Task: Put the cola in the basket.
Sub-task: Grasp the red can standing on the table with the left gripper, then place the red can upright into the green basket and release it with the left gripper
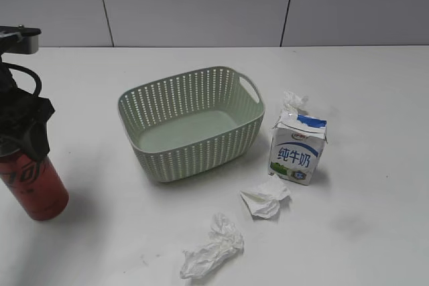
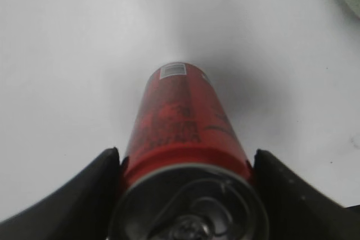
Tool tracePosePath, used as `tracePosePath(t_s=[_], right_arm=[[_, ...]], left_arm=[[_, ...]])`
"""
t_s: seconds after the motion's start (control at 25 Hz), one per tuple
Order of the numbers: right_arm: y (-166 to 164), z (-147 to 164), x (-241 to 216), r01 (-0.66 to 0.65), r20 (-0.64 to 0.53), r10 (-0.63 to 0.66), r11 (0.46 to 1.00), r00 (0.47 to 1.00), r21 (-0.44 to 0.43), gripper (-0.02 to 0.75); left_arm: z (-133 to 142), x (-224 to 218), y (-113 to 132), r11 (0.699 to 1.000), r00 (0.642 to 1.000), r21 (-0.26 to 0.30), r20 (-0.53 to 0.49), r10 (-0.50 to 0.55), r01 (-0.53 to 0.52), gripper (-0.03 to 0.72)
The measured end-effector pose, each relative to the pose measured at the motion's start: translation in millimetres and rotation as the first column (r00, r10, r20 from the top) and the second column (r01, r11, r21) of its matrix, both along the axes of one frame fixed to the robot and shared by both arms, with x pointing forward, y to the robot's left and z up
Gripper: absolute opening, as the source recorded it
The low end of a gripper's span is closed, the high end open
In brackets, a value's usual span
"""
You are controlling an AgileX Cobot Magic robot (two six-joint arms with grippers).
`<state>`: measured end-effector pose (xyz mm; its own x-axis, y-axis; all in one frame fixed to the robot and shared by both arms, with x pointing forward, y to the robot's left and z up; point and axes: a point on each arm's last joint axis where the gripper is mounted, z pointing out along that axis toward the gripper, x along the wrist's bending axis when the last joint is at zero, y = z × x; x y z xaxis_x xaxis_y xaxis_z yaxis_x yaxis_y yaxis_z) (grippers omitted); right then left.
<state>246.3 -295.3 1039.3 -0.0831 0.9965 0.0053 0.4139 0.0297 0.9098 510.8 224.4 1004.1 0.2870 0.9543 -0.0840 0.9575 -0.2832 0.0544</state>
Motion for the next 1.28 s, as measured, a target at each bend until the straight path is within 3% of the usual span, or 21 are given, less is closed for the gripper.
tracePosePath(t_s=[0.2, 0.36, 0.56, 0.68, 0.8, 0.88, 1.12, 1.28], right_arm=[[0.0, 0.0, 0.0, 0.000, 0.000, 0.000, 1.000, 1.000, 0.000, 0.572], [0.0, 0.0, 0.0, 0.000, 0.000, 0.000, 1.000, 1.000, 0.000, 0.572], [0.0, 0.0, 0.0, 0.000, 0.000, 0.000, 1.000, 1.000, 0.000, 0.572], [0.0, 0.0, 0.0, 0.000, 0.000, 0.000, 1.000, 1.000, 0.000, 0.572], [0.0, 0.0, 0.0, 0.000, 0.000, 0.000, 1.000, 1.000, 0.000, 0.572], [0.0, 0.0, 0.0, 0.000, 0.000, 0.000, 1.000, 1.000, 0.000, 0.572], [0.0, 0.0, 0.0, 0.000, 0.000, 0.000, 1.000, 1.000, 0.000, 0.572], [0.0, 0.0, 0.0, 0.000, 0.000, 0.000, 1.000, 1.000, 0.000, 0.572]], left_arm=[[1.4, 1.0, 0.3, 1.000, 1.000, 0.007, -0.003, -0.004, 0.004, 0.530], [18.8, 7.6, 1.5, 0.999, 1.000, 0.037, 0.005, -0.023, 0.022, 0.530], [70.5, 29.7, -0.3, 0.999, 0.986, 0.045, 0.163, -0.036, 0.029, 0.530], [109.0, 41.8, -3.5, 0.999, 0.954, 0.015, 0.298, -0.037, 0.034, 0.530], [132.4, 52.4, -10.1, 0.998, 0.930, -0.035, 0.366, -0.041, 0.058, 0.530], [140.7, 60.3, -18.4, 0.994, 0.921, -0.075, 0.388, -0.046, 0.082, 0.530], [147.0, 80.0, -69.7, 0.975, 0.889, -0.084, 0.433, -0.153, 0.208, 0.530], [126.8, 89.2, -115.4, 0.951, 0.882, -0.085, 0.405, -0.240, 0.298, 0.530]])
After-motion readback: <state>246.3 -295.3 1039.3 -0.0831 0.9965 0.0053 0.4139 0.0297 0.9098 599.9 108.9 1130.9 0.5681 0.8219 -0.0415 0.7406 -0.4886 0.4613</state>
